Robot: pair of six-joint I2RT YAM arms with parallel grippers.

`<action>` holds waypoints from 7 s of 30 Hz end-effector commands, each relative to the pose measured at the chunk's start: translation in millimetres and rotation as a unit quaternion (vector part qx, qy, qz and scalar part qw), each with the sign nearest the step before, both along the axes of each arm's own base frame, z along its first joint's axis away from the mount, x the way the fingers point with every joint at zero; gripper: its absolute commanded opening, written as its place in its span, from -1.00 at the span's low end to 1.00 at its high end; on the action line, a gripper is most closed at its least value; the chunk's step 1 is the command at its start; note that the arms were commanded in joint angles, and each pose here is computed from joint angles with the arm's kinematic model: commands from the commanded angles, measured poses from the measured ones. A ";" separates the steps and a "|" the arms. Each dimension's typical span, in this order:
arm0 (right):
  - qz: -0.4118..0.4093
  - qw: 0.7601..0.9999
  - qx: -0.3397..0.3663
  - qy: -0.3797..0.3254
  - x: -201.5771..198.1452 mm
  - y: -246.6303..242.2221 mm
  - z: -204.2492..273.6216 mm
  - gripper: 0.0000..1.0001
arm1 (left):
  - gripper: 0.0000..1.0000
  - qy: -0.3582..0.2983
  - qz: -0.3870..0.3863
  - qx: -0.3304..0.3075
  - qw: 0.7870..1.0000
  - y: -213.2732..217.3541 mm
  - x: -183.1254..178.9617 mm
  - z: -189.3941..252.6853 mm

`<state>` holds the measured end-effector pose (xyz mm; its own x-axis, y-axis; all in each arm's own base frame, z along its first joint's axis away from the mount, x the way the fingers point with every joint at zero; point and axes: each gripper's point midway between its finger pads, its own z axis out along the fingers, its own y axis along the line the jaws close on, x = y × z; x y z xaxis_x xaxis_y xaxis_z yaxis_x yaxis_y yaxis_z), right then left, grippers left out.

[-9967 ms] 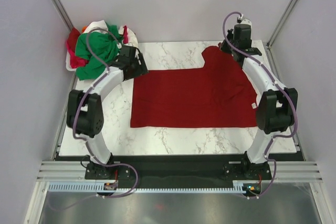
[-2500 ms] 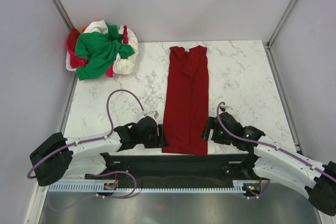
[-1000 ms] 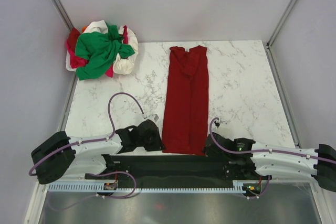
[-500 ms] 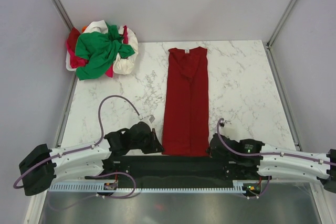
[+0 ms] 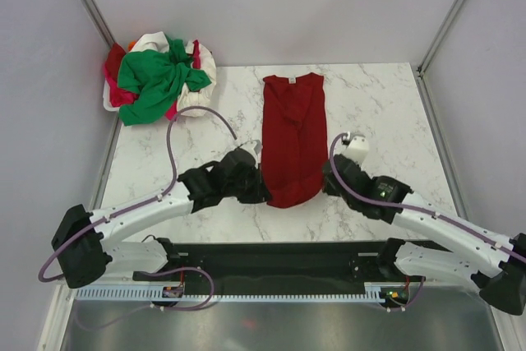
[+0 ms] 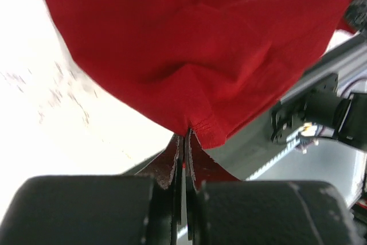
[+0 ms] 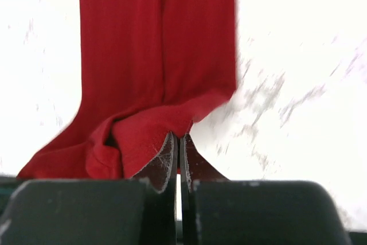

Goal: Fold and stack the t-shirts
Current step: Fold the tshirt

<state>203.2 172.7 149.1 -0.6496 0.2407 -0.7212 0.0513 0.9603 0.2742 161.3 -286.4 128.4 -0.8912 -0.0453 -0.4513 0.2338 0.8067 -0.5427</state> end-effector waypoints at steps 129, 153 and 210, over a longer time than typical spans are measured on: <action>0.006 0.999 0.008 0.052 81.9 -38.8 18.8 -1.00 | -0.95 -0.149 0.068 -0.005 0.986 46.5 91.9 94.3; -0.079 0.993 -0.008 0.083 346.4 -64.0 -8.9 0.96 | 0.78 -0.016 0.076 0.035 0.996 25.0 385.4 18.7; 0.090 0.992 0.088 0.030 135.9 -6.5 32.3 0.93 | 1.00 -0.604 0.139 -0.112 0.777 78.4 256.0 456.6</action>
<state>338.9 169.4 172.6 -0.7517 0.2404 -0.6141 -0.0887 0.8858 0.4554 450.0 -216.5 507.8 -0.0066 -0.2838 -0.9589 0.4325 0.8638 -0.2586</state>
